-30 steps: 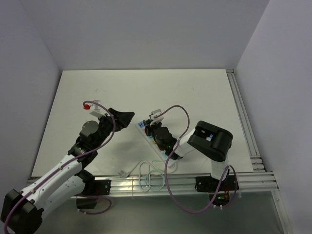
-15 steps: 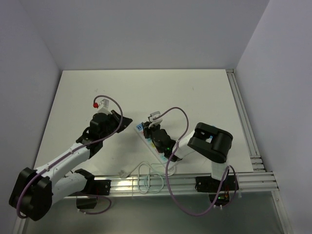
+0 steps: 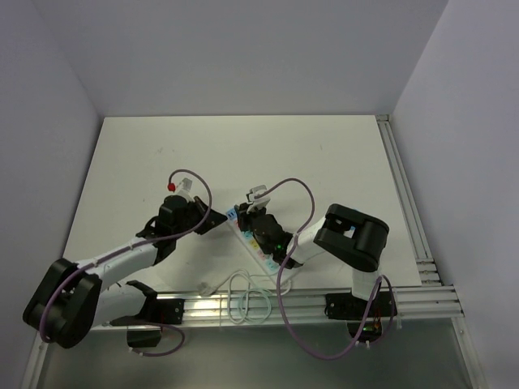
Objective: Insert the plug
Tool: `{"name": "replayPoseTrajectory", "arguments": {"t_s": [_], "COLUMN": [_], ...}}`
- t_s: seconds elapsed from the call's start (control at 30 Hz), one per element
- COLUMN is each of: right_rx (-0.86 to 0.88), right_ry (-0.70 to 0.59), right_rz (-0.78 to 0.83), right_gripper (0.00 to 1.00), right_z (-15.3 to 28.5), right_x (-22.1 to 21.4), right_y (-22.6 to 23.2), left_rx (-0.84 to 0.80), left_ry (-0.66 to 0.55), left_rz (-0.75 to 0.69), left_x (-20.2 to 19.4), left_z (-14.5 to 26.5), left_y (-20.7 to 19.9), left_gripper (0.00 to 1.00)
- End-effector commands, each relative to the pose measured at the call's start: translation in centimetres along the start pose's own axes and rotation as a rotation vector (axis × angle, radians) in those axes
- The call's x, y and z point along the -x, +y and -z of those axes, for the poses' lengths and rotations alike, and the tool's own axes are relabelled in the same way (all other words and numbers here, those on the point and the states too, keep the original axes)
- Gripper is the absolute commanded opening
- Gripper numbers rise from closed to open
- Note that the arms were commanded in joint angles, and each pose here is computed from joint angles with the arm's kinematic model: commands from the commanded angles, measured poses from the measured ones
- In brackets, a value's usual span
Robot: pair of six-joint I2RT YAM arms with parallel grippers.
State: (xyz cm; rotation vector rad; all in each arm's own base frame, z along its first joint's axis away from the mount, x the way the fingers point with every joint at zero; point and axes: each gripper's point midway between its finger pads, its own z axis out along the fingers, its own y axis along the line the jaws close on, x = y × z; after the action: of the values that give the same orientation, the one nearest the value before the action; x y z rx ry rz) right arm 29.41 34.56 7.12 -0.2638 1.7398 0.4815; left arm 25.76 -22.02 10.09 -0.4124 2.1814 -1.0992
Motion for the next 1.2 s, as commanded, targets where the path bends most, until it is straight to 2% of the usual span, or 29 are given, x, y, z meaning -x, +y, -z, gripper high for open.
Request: {"name": "replayPoseTrajectory", "arguments": {"t_s": [0.0, 0.4, 0.63, 0.77, 0.93, 1.17], "right_rx": [-0.069, -0.067, -0.061, -0.056, -0.050, -0.025], "right_ry": [0.406, 0.411, 0.411, 0.415, 0.423, 0.443], "right_rz": [0.259, 0.268, 0.259, 0.261, 0.251, 0.215], "right_gripper": [0.00, 0.00, 0.00, 0.00, 0.00, 0.00], "right_z": [4.9, 4.7, 4.5, 4.5, 4.9, 5.5], "right_x": [-11.8, -11.5, -11.4, -11.3, -11.4, -11.8], "right_y": [-5.0, -4.6, -4.3, -4.0, -4.0, -3.6], "left_rx": [0.006, -0.070, 0.010, 0.072, 0.201, 0.215], "left_ry": [0.073, 0.088, 0.096, 0.159, 0.177, 0.166], "left_rz": [0.032, 0.015, -0.005, 0.038, 0.098, 0.120], "left_x": [-1.4, -1.9, -1.8, -3.7, -4.8, -5.0], "left_z": [-1.2, -2.5, -3.7, -4.7, -5.1, -5.4], "left_y": [0.0, -1.0, 0.3, 2.6, 5.9, 6.8], "left_gripper": [0.00, 0.00, 0.00, 0.00, 0.00, 0.00]}}
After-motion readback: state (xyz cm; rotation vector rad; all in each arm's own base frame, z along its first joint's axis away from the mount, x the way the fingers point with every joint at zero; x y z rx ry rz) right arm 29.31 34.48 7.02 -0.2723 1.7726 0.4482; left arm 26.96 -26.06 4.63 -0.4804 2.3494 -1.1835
